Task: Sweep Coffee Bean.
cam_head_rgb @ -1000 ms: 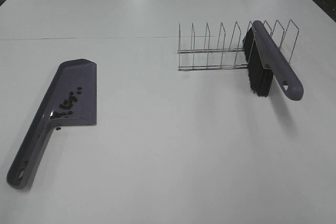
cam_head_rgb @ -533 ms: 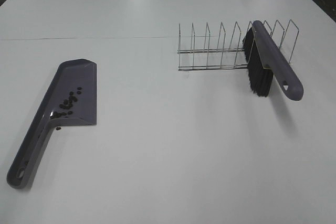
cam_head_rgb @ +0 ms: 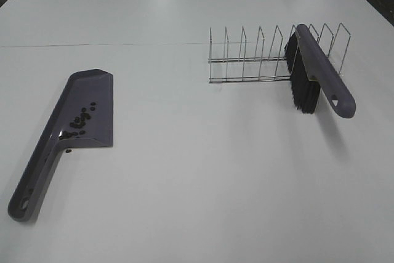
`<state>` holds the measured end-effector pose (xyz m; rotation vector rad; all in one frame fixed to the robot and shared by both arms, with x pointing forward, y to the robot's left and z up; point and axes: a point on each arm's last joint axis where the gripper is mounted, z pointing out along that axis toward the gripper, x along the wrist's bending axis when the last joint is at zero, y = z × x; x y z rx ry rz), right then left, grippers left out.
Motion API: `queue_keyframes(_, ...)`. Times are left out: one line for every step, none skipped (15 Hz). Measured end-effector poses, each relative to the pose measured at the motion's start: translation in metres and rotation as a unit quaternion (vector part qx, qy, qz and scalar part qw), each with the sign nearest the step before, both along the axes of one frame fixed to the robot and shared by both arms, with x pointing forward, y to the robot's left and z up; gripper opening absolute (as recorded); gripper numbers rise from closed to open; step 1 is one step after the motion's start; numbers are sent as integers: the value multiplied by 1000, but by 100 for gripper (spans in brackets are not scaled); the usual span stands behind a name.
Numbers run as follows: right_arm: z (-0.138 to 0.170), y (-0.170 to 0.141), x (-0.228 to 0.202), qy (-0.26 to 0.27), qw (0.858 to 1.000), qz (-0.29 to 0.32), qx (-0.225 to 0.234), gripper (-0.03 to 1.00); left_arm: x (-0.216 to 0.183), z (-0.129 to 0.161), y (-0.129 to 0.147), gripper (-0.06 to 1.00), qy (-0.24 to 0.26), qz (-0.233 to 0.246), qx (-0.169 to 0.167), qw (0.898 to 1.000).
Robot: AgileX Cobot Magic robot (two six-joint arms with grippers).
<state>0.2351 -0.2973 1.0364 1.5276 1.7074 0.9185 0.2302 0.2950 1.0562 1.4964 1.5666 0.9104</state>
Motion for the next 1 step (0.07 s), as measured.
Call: queue_keyframes(0, 0, 0, 0, 1000, 0, 0, 63, 0, 0, 0, 62, 0, 0, 0, 1000)
